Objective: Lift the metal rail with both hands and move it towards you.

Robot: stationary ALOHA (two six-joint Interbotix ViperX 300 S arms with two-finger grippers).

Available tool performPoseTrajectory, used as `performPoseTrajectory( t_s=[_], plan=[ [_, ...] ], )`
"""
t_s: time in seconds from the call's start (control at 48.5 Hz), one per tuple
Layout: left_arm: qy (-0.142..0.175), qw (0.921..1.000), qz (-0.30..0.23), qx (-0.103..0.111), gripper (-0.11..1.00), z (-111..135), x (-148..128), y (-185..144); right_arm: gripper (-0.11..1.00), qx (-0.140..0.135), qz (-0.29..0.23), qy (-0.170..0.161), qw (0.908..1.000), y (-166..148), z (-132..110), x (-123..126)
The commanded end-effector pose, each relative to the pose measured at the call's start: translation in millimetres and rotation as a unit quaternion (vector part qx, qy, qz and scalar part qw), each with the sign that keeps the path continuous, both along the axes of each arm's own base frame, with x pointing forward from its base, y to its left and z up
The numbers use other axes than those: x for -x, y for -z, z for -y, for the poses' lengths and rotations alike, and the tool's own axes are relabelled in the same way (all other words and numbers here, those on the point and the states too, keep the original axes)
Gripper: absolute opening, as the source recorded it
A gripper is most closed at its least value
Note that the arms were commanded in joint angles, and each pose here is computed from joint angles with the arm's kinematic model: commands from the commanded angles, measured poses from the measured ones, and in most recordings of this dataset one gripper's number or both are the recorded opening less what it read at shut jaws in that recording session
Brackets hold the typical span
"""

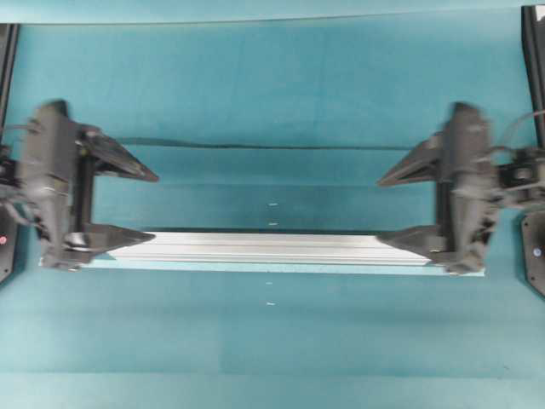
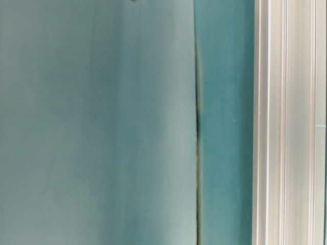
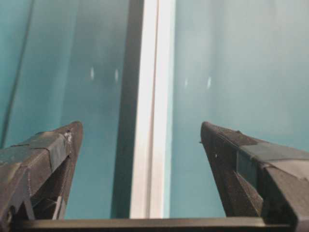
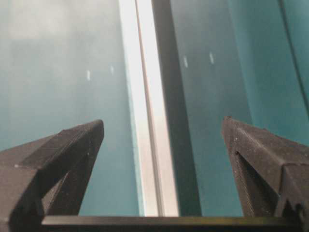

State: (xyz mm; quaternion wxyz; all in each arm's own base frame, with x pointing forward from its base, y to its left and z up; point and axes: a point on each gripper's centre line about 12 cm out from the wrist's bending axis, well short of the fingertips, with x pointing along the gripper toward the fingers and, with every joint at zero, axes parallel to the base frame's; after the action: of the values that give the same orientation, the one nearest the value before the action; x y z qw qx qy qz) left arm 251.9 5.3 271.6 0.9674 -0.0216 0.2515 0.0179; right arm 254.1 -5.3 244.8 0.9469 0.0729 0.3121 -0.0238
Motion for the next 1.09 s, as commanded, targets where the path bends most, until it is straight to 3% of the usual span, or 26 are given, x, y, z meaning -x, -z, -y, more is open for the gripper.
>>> performPoseTrajectory(
  t_s=[0.0,0.453,0.701,1.072],
  plan=[
    [0.001,0.9998,0.021,-0.001,0.96,0,3,-10,0.99,0.002,0.024,-0.002,0.9997,-9,-1,6],
    [0.001,0.9953,0.097,-0.002,0.96,1,26,-43,0.98,0.003,0.099,-0.002,0.9951,-39,-2,40],
    [0.002,0.9873,0.159,-0.002,0.96,2,44,-67,0.98,0.002,0.110,-0.003,0.9939,-47,-3,53],
    [0.001,0.9817,0.191,0.000,0.96,2,60,-81,0.98,0.002,0.115,-0.004,0.9934,-52,-3,61]
  ],
)
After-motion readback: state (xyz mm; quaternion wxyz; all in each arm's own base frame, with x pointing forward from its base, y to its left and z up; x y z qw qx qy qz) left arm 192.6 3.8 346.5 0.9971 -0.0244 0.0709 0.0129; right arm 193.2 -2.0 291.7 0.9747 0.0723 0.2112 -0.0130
